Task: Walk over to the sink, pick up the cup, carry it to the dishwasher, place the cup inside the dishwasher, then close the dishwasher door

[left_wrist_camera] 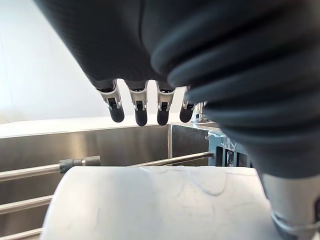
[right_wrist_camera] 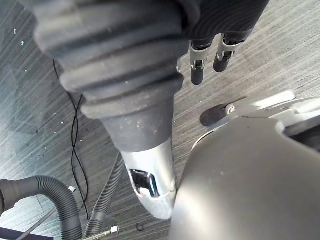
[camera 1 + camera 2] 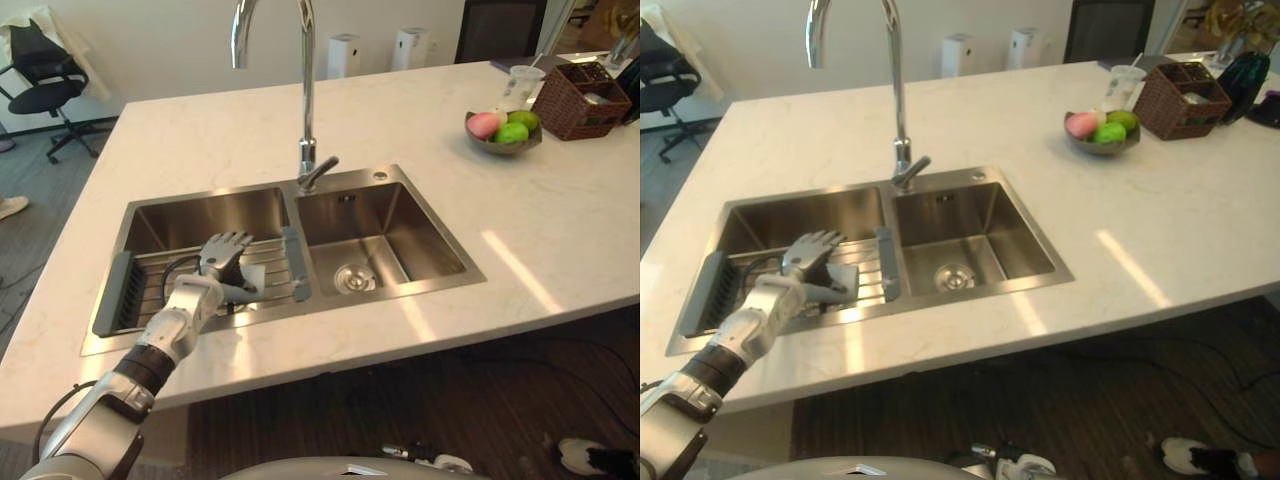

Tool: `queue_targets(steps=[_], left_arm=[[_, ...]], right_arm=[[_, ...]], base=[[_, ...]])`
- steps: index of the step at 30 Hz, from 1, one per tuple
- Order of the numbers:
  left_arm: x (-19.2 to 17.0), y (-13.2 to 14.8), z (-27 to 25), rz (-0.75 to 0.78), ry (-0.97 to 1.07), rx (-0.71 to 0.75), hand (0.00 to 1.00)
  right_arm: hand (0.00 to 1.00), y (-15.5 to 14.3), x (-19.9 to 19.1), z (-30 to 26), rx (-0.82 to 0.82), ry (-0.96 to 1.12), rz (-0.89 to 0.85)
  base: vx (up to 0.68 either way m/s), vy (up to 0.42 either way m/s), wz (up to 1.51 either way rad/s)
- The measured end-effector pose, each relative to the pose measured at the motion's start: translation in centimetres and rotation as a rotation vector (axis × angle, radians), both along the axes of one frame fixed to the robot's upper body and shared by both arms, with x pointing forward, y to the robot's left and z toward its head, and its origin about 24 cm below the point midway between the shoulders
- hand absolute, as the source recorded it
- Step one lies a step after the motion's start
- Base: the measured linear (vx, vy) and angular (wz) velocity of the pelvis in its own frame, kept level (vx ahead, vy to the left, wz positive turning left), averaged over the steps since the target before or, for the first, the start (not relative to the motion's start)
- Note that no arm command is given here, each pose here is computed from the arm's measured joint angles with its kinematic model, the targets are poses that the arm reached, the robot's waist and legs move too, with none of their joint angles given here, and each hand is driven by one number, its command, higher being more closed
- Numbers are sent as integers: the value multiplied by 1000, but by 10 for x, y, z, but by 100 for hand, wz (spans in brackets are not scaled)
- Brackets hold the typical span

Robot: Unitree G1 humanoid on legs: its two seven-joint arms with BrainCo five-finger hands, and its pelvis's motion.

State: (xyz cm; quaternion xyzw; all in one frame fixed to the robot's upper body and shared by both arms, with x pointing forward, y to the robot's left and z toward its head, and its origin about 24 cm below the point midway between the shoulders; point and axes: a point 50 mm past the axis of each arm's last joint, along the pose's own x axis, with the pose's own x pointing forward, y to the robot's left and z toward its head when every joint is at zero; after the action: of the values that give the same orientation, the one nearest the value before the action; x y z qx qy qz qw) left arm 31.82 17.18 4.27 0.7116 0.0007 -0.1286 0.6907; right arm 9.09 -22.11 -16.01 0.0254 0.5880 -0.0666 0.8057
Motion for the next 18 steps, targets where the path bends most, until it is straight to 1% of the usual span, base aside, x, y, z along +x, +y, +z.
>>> queue_targets(steps=[2,8,18], left_arm=[[0,2,1,-12,2,42,0],[0,6,1,-23,16,66,0],[-2,7,-1,-43,2,151,0]], right_arm=[[0,0,0,0,0,0,0],[0,0,-1,0,-1,2,0],[0,0,-1,0,-13,8,29]], base=[[0,0,0],[0,0,0],[0,0,0]])
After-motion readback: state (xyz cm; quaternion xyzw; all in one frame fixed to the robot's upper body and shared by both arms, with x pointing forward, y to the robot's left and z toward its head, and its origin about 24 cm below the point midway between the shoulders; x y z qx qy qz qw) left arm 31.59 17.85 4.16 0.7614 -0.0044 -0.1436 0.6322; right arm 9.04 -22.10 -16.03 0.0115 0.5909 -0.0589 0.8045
